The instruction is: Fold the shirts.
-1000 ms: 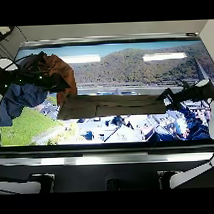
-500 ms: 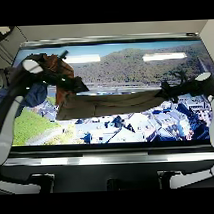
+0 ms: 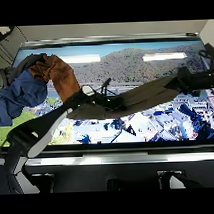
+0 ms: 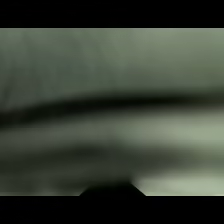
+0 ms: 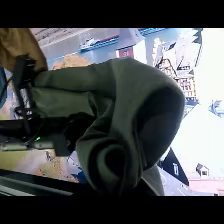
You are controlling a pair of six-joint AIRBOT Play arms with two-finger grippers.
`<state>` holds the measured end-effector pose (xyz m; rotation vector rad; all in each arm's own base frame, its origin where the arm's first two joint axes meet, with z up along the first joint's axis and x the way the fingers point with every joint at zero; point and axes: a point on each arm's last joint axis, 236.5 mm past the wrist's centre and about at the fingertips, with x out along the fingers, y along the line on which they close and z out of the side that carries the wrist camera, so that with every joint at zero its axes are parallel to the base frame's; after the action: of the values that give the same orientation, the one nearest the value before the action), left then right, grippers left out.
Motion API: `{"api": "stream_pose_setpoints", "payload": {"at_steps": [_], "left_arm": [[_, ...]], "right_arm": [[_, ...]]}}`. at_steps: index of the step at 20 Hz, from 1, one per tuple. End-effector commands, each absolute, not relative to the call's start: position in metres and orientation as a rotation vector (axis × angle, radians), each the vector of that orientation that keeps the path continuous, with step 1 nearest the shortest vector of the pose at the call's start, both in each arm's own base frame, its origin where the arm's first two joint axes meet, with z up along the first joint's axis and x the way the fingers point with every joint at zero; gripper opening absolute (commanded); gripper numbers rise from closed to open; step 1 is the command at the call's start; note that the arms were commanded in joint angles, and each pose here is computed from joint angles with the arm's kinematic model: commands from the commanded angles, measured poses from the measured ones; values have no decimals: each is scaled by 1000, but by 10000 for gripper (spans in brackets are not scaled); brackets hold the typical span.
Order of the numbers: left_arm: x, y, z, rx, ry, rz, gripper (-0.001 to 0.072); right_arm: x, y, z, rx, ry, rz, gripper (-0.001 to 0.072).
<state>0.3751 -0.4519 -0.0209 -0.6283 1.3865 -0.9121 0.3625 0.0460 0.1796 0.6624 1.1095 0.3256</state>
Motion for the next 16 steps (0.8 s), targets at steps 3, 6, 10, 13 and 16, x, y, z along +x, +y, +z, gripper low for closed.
{"api": "stream_pose_setpoints", "payload": {"at_steps": [3, 6, 10, 13, 16], "left_arm": [[347, -531, -22, -964, 1425, -910, 29], [347, -535, -10, -952, 1353, -1036, 26], [399, -451, 25, -566, 1162, -983, 23], [451, -334, 70, -278, 1023, -760, 24], [475, -228, 140, -193, 879, -578, 26]], "right_arm": [[304, 62, 223, 618, 1078, 325, 43], [305, 60, 225, 612, 1065, 314, 43], [332, 69, 228, 675, 1016, 360, 42], [364, 121, 212, 664, 1035, 470, 42], [393, 212, 183, 677, 1066, 614, 43]]}}
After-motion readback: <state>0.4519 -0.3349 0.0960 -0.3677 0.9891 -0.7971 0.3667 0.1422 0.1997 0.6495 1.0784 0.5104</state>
